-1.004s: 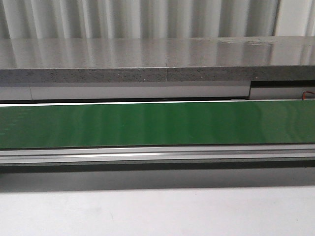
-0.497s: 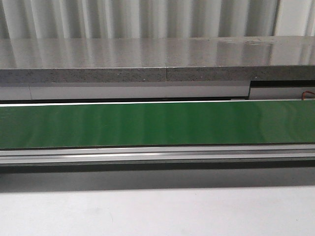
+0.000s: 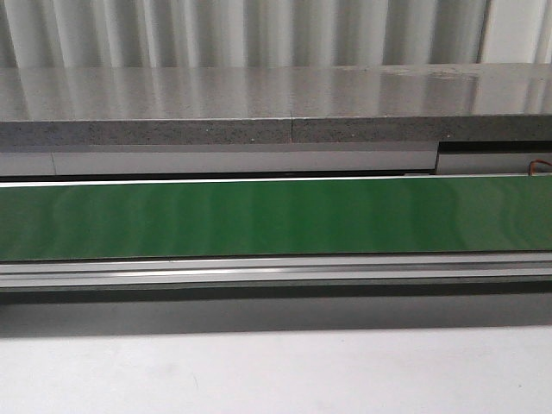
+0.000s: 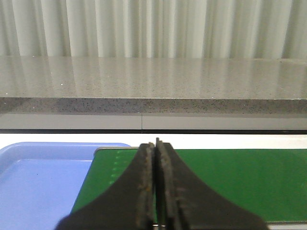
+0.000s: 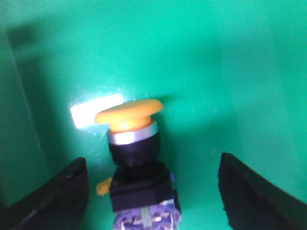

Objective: Move button from right to left
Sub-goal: 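Close the right gripper around the yellow-capped button's body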

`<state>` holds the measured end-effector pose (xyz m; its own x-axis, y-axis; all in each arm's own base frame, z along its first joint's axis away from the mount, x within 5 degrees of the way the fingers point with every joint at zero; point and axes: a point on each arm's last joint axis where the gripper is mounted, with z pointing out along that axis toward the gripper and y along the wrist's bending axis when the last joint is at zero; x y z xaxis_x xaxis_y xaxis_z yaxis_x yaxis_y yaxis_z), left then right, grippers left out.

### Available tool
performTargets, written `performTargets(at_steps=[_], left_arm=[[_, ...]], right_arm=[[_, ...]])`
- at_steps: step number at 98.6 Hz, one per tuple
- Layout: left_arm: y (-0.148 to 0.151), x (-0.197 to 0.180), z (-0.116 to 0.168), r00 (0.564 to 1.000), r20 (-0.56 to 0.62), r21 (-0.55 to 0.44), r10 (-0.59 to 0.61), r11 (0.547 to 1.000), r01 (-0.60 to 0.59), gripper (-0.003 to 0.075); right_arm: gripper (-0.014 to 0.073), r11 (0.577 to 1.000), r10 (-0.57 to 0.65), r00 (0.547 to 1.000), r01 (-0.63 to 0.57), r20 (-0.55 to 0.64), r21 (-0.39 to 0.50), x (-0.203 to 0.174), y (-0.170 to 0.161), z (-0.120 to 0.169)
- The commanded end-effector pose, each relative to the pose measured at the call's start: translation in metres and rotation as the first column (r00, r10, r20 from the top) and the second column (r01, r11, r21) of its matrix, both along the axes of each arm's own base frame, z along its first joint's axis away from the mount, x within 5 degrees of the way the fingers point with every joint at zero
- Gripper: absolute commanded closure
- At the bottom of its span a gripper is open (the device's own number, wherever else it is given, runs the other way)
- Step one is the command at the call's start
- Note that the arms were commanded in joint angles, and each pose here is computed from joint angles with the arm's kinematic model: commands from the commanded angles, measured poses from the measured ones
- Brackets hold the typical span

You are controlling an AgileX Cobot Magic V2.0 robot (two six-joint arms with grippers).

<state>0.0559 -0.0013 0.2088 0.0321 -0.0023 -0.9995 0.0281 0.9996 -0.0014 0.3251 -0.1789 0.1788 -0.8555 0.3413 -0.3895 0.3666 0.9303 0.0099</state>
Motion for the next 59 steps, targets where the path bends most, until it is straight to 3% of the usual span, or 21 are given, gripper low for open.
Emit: performTargets(at_steps=[1,19,38,59], left_arm=[[-0.001,-0.002,0.000,0.996,0.087,-0.015,-0.018,1.000,0.020,0.0740],[-0.001,-0.002,0.000,0.996,0.087,-0.015,-0.018,1.000,0.020,0.0740],[-0.001,-0.002,0.000,0.996,0.087,-0.015,-0.018,1.000,0.020,0.0740],[-0.001,-0.002,0.000,0.996,0.087,-0.015,-0.018,1.000,0.020,0.0740]], right_arm=[[0.0032,0.998,0.004,0.997,0.001,0.079,-0.060,0.006,-0.007,0.018],[0.0052,0.999,0.003,0.998,-0.001,0.057,-0.049,0.009,-0.009,0.005],[0.0326,0.999,0.003,0.999,-0.001,0.049,-0.044,0.009,-0.009,0.002],[0.0336,0.999,-0.004,0.998,0.006,0.067,-0.034,0.005,-0.006,0.016]])
